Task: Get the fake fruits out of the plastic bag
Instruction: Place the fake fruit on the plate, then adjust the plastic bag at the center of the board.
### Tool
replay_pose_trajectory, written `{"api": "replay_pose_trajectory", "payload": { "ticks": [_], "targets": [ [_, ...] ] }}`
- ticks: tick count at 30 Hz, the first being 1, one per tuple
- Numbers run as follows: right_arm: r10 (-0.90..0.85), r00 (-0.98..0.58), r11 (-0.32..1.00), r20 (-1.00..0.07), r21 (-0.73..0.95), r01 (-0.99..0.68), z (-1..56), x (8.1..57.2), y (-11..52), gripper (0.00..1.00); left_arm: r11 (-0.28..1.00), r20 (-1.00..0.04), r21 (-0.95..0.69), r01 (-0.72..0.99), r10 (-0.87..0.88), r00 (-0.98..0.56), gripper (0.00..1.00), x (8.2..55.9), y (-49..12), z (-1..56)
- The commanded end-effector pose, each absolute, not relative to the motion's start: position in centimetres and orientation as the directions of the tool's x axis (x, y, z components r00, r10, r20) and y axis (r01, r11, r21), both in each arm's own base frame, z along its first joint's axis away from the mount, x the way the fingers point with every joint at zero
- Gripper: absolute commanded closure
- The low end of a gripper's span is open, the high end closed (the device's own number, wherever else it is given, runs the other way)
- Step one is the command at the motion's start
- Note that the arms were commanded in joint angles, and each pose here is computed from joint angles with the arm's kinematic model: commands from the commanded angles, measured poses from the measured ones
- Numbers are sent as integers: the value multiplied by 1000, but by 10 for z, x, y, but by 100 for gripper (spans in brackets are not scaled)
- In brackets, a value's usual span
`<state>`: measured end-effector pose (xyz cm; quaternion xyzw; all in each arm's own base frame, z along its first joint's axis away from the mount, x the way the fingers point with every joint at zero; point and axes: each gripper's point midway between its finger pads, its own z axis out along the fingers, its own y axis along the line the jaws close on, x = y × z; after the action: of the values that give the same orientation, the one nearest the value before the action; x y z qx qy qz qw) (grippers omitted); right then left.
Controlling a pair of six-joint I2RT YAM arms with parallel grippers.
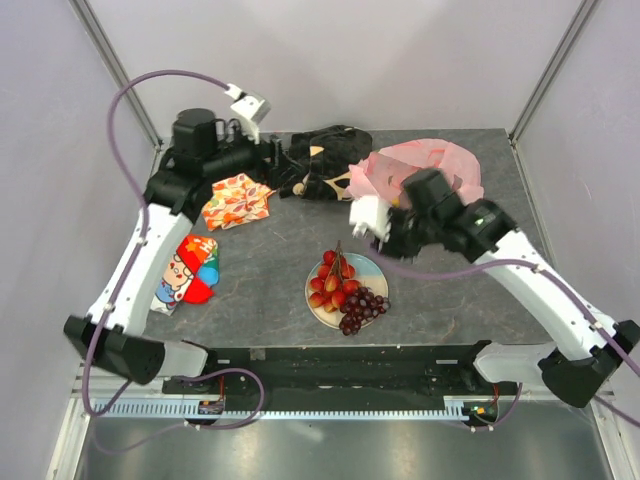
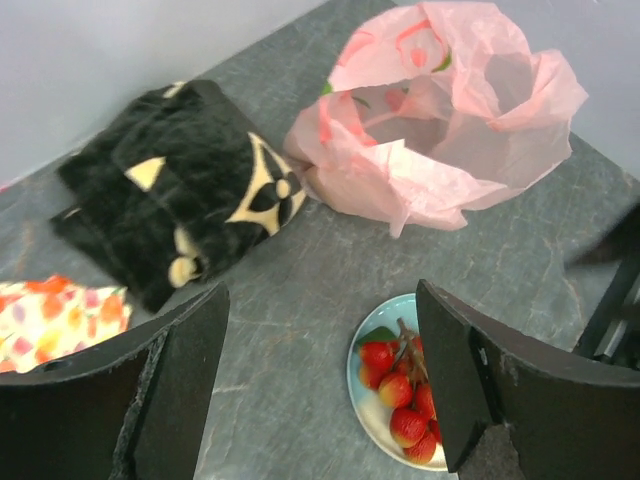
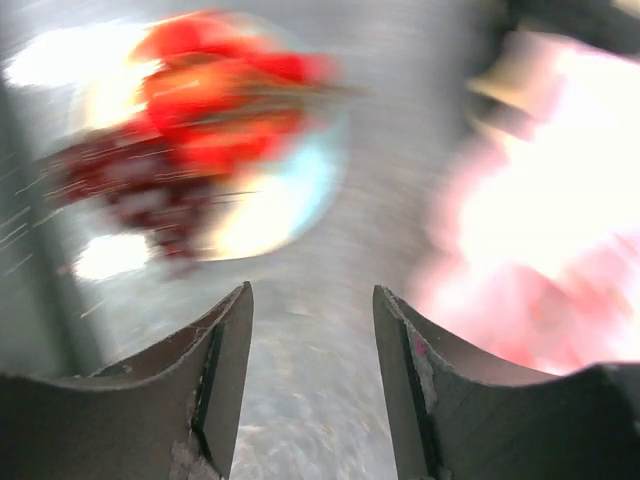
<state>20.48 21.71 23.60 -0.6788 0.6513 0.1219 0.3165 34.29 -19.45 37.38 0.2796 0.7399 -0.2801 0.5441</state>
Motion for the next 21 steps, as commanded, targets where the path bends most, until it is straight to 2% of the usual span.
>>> {"api": "replay_pose_trajectory", "payload": {
  "ticks": [1, 2, 3, 6, 11, 15, 18, 19, 20, 21],
  "targets": [
    [-665, -54, 441, -745, -333, -833, 306, 286, 186, 43, 627, -966, -124, 769, 102, -239, 15, 356, -250, 381],
    [-636, -95, 489, -766, -304, -818, 305, 294, 181, 43, 628, -952, -141, 766, 125, -278, 1, 371, -264, 361],
    [-611, -104, 520, -785, -298, -801, 307, 304, 178, 44, 608, -954, -148, 780, 121, -275, 1, 370, -281, 366],
    [-561, -202, 610, -803, -237, -756, 288, 326, 161, 47, 613, -921, -218, 760, 129, -369, 1, 393, -315, 333],
    [-497, -316, 694, -808, -151, -704, 250, 356, 148, 48, 676, -877, -249, 693, 146, -457, 1, 416, -335, 286],
    [-420, -411, 794, -809, -109, -598, 225, 389, 137, 49, 653, -836, -325, 684, 139, -530, 2, 416, -353, 260],
    [-409, -473, 843, -781, -125, -523, 208, 404, 119, 50, 615, -838, -326, 718, 164, -521, 27, 413, -366, 255],
    [-403, -486, 855, -775, -129, -503, 206, 406, 115, 49, 601, -846, -313, 735, 176, -504, 60, 410, -368, 257],
    [-407, -503, 861, -763, -135, -491, 202, 404, 109, 50, 587, -852, -289, 756, 201, -483, 82, 405, -369, 255],
    [-413, -519, 870, -748, -154, -469, 200, 402, 101, 50, 581, -863, -279, 765, 197, -465, 94, 400, -367, 266]
  ]
}}
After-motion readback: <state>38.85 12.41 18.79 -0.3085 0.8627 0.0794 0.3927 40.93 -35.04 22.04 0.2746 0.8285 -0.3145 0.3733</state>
